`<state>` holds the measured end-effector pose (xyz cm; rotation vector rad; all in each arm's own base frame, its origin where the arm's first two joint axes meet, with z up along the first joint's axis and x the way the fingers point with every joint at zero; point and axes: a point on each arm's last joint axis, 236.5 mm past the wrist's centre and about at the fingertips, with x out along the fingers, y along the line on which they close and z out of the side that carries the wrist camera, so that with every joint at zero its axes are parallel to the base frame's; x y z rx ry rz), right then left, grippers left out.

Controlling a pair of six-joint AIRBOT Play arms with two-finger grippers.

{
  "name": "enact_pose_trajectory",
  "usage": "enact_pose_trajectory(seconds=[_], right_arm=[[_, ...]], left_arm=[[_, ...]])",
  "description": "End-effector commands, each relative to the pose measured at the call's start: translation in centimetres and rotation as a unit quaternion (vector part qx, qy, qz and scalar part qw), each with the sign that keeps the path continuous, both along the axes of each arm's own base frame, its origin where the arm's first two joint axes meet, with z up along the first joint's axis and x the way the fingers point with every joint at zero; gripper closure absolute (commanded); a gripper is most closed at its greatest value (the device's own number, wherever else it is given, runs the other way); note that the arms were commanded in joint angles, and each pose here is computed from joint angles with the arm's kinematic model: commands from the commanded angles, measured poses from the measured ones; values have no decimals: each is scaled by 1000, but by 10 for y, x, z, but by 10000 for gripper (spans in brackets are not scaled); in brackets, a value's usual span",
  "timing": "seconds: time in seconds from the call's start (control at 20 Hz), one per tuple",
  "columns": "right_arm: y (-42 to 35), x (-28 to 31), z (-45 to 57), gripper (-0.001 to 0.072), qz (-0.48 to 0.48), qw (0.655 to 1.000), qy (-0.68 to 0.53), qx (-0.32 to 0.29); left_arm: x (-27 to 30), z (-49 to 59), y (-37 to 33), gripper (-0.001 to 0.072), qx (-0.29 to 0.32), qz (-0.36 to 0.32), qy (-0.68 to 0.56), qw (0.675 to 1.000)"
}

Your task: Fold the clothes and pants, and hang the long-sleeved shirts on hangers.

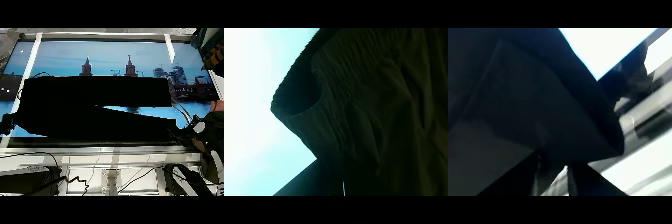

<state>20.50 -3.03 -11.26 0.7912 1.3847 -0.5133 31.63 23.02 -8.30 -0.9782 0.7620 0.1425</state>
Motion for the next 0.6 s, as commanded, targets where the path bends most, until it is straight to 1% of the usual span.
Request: enact_pose_trajectory(seconds=[0.0, 0.05, 0.1, 0.2, 0.25, 0.3, 0.45, 0.55], right_arm=[[-13, 15, -1, 530, -5, 999, -29, -26], [-13, 17, 0, 575, -7, 999, -34, -26], [-13, 19, 1, 707, -8, 999, -36, -25], [-11, 21, 11, 702, 20, 999, -34, -23], [-12, 23, 21, 702, 45, 998, -38, -28], [-14, 29, 35, 702, 62, 996, -48, -35], [-26, 60, 101, 703, 66, 986, -131, -73], [-32, 76, 148, 703, 62, 973, -197, -101]], left_arm=[[0, 6, -14, 685, -22, -23, -10, 999], [0, 8, -19, 685, -29, -30, -13, 999], [0, 12, -24, 685, -38, -39, -18, 998], [4, 30, -36, 686, -56, -53, -43, 996], [6, 41, -37, 686, -54, -56, -56, 995], [8, 55, -37, 686, -40, -57, -67, 995], [13, 113, -27, 686, 43, -62, -105, 992], [20, 167, -16, 687, 105, -45, -144, 983]])
